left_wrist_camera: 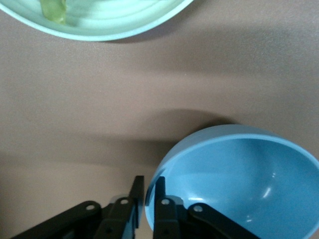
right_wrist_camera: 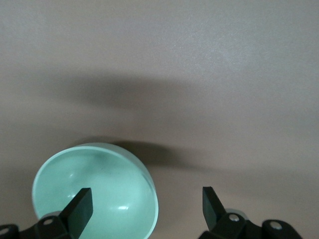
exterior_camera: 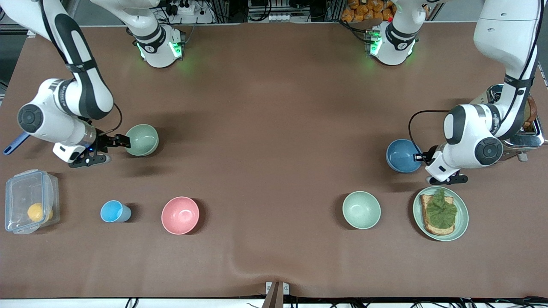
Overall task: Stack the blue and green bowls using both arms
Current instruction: 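Grasp the blue bowl with the left gripper while the right gripper reaches the green bowl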
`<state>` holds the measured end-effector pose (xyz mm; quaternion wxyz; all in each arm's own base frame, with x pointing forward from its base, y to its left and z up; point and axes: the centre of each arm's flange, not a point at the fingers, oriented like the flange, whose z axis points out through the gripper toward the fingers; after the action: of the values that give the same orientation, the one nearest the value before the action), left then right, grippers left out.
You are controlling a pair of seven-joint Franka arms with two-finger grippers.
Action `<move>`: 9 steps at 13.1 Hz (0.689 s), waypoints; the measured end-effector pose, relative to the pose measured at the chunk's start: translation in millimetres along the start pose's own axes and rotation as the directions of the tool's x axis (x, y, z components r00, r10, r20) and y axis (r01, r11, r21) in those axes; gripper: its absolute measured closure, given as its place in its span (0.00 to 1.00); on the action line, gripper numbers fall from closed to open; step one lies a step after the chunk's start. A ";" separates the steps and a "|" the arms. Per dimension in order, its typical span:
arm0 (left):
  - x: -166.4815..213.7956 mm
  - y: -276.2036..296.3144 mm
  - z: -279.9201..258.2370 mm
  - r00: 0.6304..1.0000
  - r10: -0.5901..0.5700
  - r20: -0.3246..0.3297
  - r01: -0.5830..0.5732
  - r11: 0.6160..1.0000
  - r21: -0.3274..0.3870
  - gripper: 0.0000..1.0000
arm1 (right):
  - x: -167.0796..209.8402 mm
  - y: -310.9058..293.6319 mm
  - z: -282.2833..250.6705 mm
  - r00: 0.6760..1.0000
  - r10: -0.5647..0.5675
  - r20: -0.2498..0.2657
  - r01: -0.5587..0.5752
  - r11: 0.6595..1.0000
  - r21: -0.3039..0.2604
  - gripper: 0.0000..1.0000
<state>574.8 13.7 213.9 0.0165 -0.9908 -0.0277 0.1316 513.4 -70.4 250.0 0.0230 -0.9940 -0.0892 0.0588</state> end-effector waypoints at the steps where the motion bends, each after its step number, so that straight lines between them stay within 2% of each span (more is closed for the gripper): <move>1: 0.7 0.3 -2.0 1.000 -0.002 -0.004 0.002 1.000 -0.003 0.94 | -5.4 -1.1 10.3 1.000 -0.002 -0.010 0.002 1.000 -0.005 0.04; 4: 1.5 0.4 -3.6 1.000 -0.003 -0.006 0.003 1.000 -0.005 0.94 | -16.2 -3.6 29.2 1.000 -0.004 -0.014 0.004 1.000 -0.009 0.11; 6: 1.7 0.6 -4.1 1.000 -0.001 -0.007 0.001 1.000 -0.005 0.94 | -19.9 -4.4 37.4 1.000 -0.005 -0.019 0.005 1.000 -0.013 0.11; 7: 2.5 1.0 -5.5 1.000 0.001 -0.010 -0.001 1.000 -0.005 0.94 | -22.2 -5.0 42.2 1.000 -0.006 -0.020 0.006 1.000 -0.014 0.19; 9: 5.8 2.5 -13.1 1.000 0.003 -0.025 -0.004 1.000 -0.005 0.94 | -25.2 -6.1 48.8 1.000 -0.005 -0.015 0.005 1.000 -0.012 0.44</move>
<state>584.0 11.2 224.9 0.0139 -0.9924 -0.0261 0.1193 481.8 -67.2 204.7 0.0179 -0.9943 -0.0918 0.0506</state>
